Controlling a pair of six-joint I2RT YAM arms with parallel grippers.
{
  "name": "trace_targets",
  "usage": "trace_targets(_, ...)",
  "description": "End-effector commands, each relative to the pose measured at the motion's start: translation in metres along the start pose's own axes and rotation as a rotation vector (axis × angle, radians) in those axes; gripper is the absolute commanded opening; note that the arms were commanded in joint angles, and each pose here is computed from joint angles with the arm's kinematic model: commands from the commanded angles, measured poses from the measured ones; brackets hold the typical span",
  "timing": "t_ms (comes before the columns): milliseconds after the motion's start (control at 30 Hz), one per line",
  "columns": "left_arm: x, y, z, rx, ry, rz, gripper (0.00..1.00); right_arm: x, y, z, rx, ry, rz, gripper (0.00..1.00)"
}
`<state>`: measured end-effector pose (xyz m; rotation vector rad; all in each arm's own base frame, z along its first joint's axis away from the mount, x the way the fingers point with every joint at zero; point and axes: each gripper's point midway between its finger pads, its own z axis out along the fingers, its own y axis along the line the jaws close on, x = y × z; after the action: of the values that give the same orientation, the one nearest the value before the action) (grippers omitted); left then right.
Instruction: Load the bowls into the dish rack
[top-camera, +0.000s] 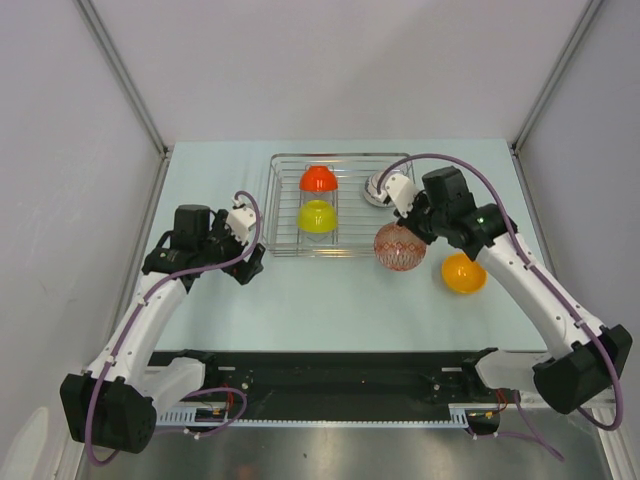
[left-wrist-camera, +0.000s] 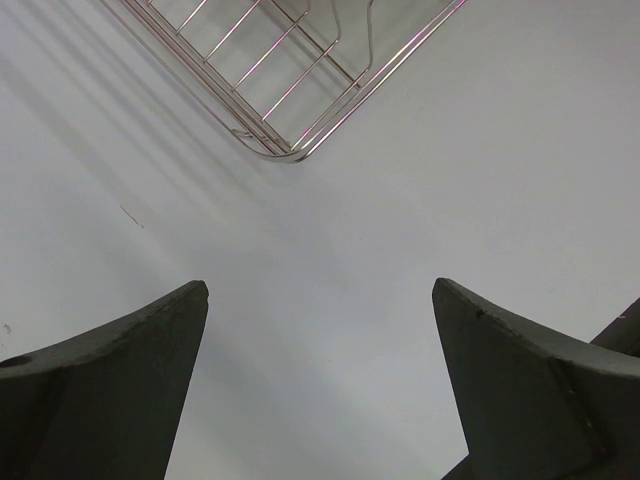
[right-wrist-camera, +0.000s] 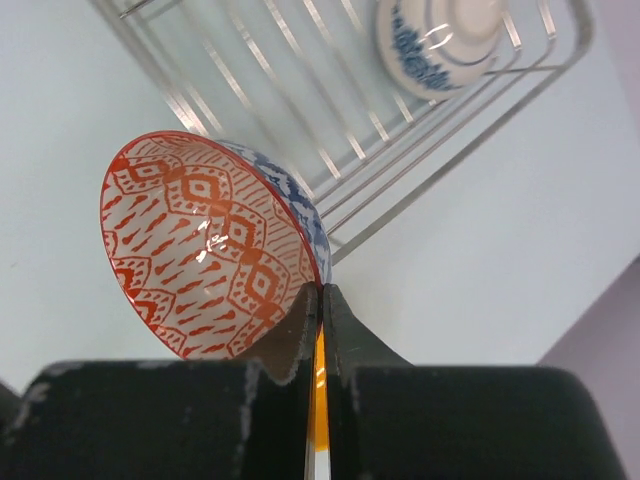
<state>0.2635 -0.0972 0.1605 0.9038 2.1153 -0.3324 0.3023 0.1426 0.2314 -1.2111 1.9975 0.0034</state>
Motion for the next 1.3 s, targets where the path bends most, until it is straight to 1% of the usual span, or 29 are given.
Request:
trace_targets(0, -0.006, 0.005, -0.005, -0.025, -0.018, 0.029, 1.00, -0.047, -0.052, -0.005, 0.204, -0.099, -0.034, 0.00)
trace_targets(133, -0.004, 0.006, -0.004, -0.030, -0.006, 0.026, 1.00, -0.063, -0.083, 0.001, 0.330, -0.104, -0.056, 0.00)
trace_targets(233, -0.002, 0.008, -0.004, -0.036, 0.004, 0.026, 1.00, -0.078, -0.106, 0.007, 0.430, -0.139, -0.076, 0.00)
trace_targets(300, -0.002, 0.008, -0.004, -0.037, 0.007, 0.026, 1.00, -0.079, -0.114, 0.017, 0.456, -0.132, -0.095, 0.00)
trace_targets(333, -0.001, 0.008, -0.004, -0.035, 0.011, 0.026, 1.00, -0.086, -0.124, 0.015, 0.505, -0.154, -0.092, 0.00)
trace_targets(400, 0.001, 0.009, -0.004, -0.040, 0.015, 0.024, 1.00, -0.086, -0.130, 0.025, 0.530, -0.144, -0.117, 0.00)
trace_targets(433, 0.001, 0.009, -0.003, -0.040, 0.016, 0.024, 1.00, -0.091, -0.138, 0.024, 0.575, -0.165, -0.115, 0.00)
trace_targets(633, 0.005, 0.008, -0.002, -0.041, 0.025, 0.022, 1.00, -0.094, -0.153, 0.047, 0.673, -0.176, -0.186, 0.00)
trace_targets(833, 0.008, 0.009, 0.000, -0.045, 0.030, 0.021, 1.00, -0.094, -0.153, 0.066, 0.701, -0.172, -0.276, 0.00)
trace_targets(867, 0.010, 0.008, 0.001, -0.044, 0.034, 0.018, 1.00, -0.089, -0.148, 0.073, 0.690, -0.162, -0.295, 0.00)
trace_targets(1267, 0.011, 0.007, 0.001, -0.044, 0.025, 0.020, 1.00, -0.077, -0.122, 0.100, 0.620, -0.141, -0.437, 0.00)
